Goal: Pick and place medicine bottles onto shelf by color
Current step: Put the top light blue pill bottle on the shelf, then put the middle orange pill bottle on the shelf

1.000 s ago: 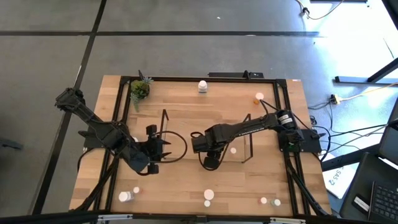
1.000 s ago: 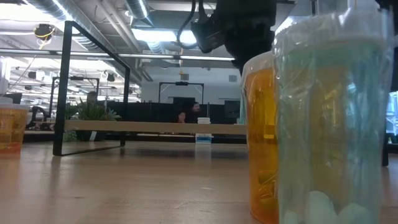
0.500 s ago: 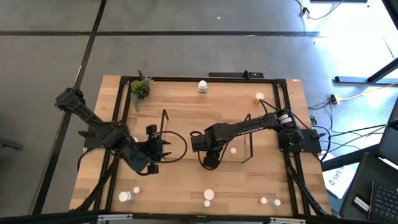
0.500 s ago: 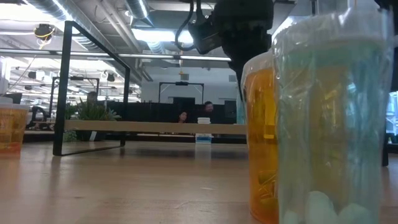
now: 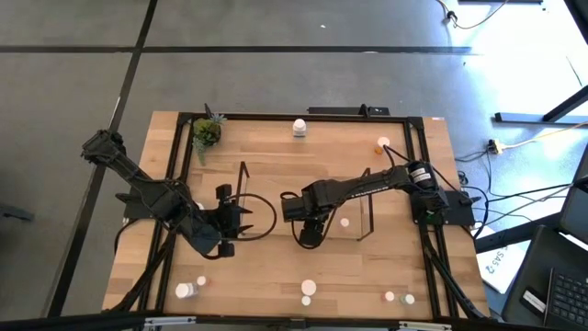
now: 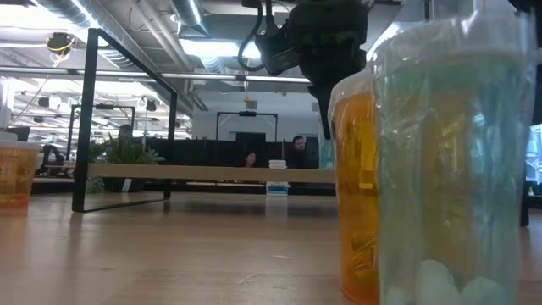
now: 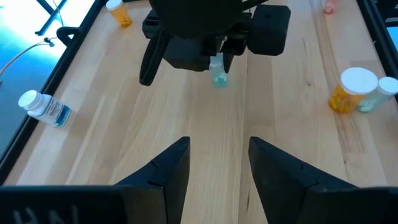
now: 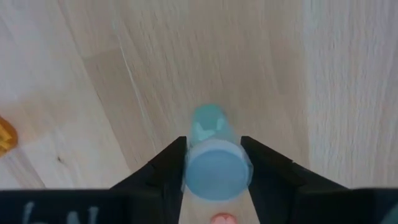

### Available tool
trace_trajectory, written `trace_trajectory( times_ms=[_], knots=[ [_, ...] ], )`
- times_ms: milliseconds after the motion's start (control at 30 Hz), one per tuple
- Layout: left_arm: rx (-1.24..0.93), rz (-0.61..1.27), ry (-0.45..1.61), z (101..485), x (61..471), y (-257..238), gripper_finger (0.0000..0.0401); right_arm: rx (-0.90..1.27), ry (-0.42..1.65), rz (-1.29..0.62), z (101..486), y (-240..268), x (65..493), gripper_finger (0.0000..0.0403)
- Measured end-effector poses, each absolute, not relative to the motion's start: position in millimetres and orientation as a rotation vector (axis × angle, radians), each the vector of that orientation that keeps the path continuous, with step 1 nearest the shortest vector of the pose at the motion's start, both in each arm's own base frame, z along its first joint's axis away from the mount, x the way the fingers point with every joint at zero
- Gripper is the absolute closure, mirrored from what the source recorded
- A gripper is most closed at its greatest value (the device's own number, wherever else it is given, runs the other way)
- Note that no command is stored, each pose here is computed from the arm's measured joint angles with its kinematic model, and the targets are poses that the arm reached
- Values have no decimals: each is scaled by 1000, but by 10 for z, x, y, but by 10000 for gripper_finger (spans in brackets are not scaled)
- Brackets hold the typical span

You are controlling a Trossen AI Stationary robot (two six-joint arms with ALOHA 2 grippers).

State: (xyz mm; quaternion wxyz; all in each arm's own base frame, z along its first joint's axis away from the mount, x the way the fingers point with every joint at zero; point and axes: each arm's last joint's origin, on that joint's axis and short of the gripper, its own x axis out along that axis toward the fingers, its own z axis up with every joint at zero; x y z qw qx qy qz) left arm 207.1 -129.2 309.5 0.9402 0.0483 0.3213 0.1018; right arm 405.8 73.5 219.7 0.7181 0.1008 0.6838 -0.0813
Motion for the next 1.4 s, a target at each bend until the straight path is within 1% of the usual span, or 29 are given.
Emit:
trace_trajectory(
  times_ms=[133, 233, 1033, 1267, 1400],
  knots=[
    [99, 208, 656, 3094, 2071, -1292, 243, 222, 1513, -176, 2197, 735, 4058, 227],
    [99, 208, 656, 3094, 2071, -1292, 244, 232, 1514, -175, 2198, 738, 4058, 223],
    [104, 209, 662, 3090, 2067, -1289, 244, 215, 1513, -145, 2279, 734, 4026, 221],
    [105, 208, 662, 3090, 2066, -1290, 244, 216, 1483, -144, 2410, 718, 3978, 221],
    [105, 208, 662, 3090, 2066, -1290, 243, 187, 1444, -180, 2511, 682, 3945, 221]
  ],
)
